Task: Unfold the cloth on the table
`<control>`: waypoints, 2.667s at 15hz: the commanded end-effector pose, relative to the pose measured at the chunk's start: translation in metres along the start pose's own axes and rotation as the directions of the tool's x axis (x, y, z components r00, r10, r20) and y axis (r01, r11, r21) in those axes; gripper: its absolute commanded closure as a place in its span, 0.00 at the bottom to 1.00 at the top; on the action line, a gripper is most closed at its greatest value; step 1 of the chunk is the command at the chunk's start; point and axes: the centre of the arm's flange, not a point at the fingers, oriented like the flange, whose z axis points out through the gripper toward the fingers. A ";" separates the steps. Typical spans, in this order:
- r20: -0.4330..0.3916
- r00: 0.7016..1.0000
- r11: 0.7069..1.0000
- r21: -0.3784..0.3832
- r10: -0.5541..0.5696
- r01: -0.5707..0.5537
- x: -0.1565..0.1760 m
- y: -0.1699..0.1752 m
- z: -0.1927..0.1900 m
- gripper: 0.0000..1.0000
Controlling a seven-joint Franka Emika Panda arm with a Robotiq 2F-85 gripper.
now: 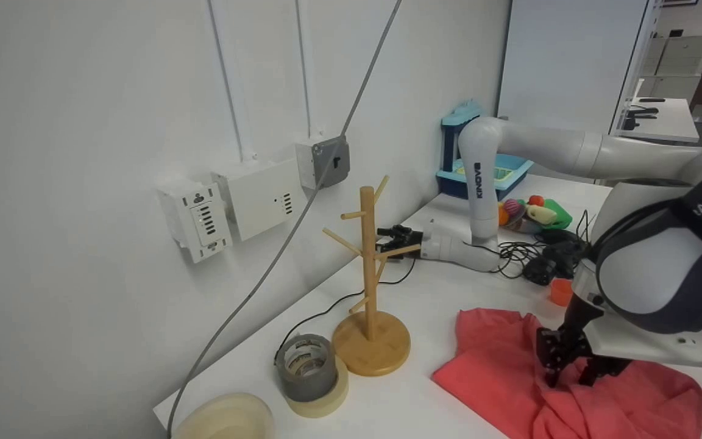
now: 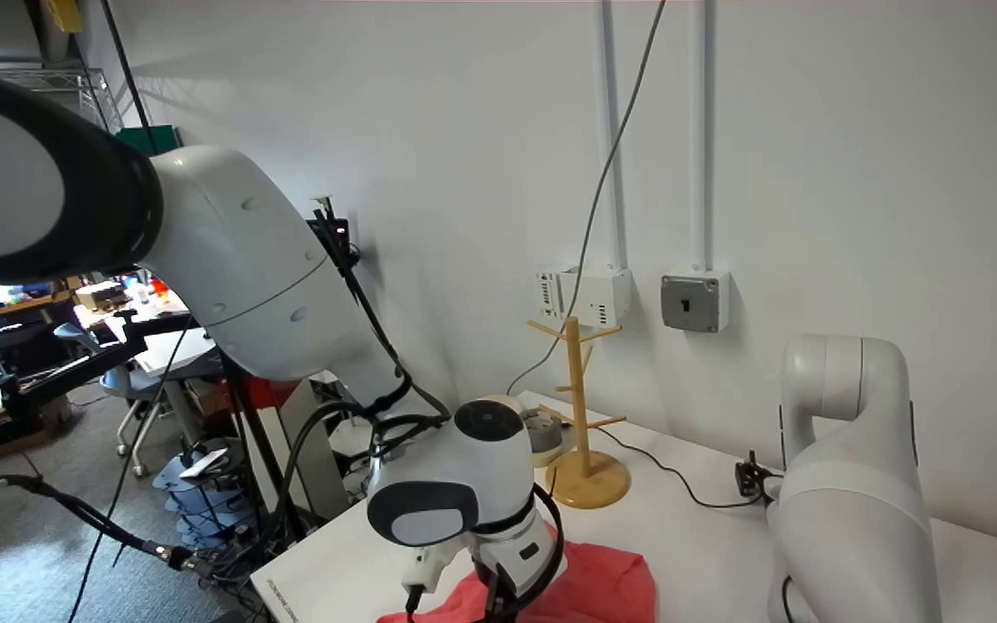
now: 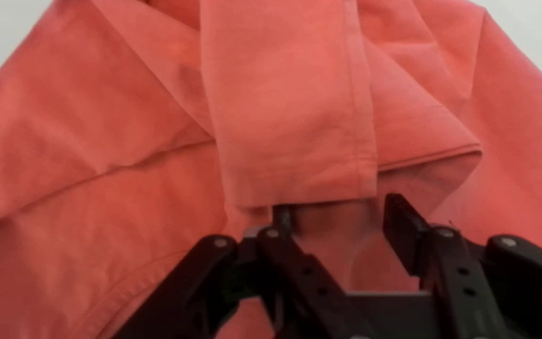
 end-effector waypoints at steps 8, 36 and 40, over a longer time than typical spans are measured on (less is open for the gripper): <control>-0.073 0.997 0.999 -0.046 0.009 -0.012 -0.022 0.011 -0.034 0.24; -0.102 0.995 1.000 -0.027 -0.017 0.015 -0.043 0.005 -0.012 0.44; -0.105 0.994 1.000 -0.028 -0.016 0.013 -0.041 0.005 -0.011 0.79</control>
